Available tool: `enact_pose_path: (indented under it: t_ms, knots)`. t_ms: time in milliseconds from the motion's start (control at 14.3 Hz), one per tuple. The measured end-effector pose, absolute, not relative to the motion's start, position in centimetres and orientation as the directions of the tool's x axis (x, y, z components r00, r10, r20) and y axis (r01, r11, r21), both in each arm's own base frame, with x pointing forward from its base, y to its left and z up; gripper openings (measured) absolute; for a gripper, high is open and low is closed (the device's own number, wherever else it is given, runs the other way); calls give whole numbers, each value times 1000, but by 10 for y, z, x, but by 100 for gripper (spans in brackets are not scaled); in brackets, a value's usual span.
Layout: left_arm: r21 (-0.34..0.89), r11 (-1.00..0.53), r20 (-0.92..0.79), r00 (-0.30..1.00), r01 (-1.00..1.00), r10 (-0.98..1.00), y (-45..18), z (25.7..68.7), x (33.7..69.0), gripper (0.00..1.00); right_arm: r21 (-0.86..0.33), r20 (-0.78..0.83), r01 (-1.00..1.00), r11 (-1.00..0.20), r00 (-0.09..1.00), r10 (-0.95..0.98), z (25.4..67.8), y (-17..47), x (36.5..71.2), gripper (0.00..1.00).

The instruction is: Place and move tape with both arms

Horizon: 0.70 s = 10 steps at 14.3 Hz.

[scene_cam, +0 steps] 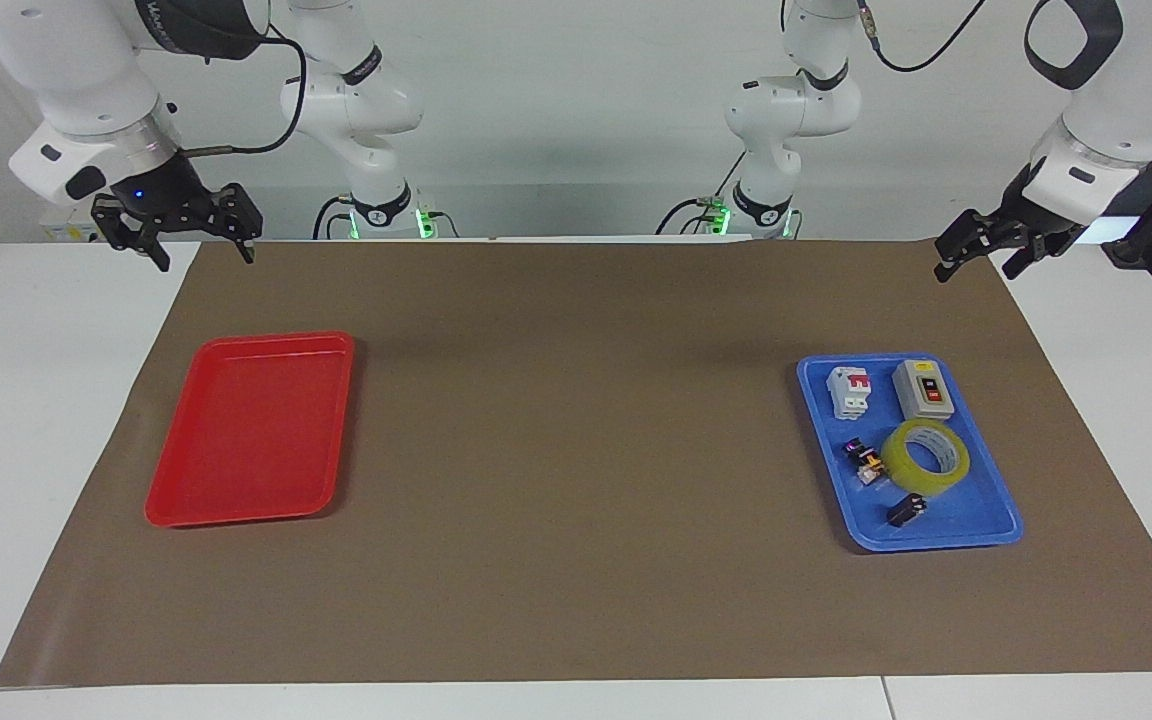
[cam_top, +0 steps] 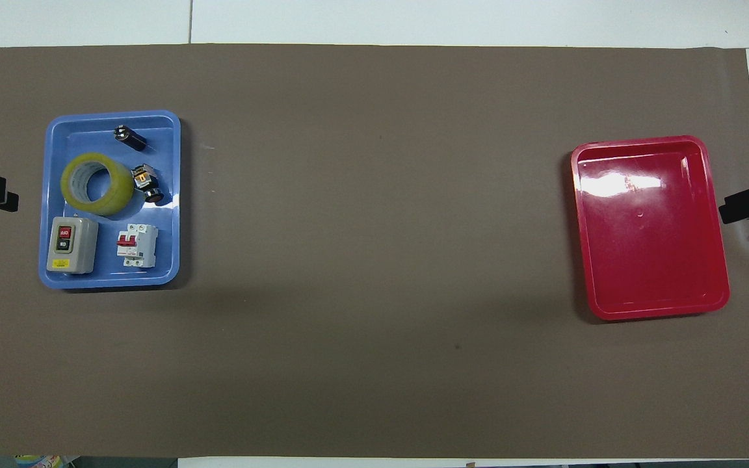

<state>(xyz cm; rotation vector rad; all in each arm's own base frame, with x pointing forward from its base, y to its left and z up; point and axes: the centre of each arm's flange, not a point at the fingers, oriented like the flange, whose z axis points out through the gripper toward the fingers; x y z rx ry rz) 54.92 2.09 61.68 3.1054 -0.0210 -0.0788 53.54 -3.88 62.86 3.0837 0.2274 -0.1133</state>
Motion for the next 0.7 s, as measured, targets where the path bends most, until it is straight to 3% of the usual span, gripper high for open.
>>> enact_pose_path:
  t_ms: [488,698]
  knots:
    - [34,-999,-17,1000,-8,-9,23,615,554,100,42,-73,151,-988,986,147,629,-38,536,100]
    - [30,-1000,33,999,3,4,29,591,564,100,42,-74,154,-987,986,150,628,-36,536,100]
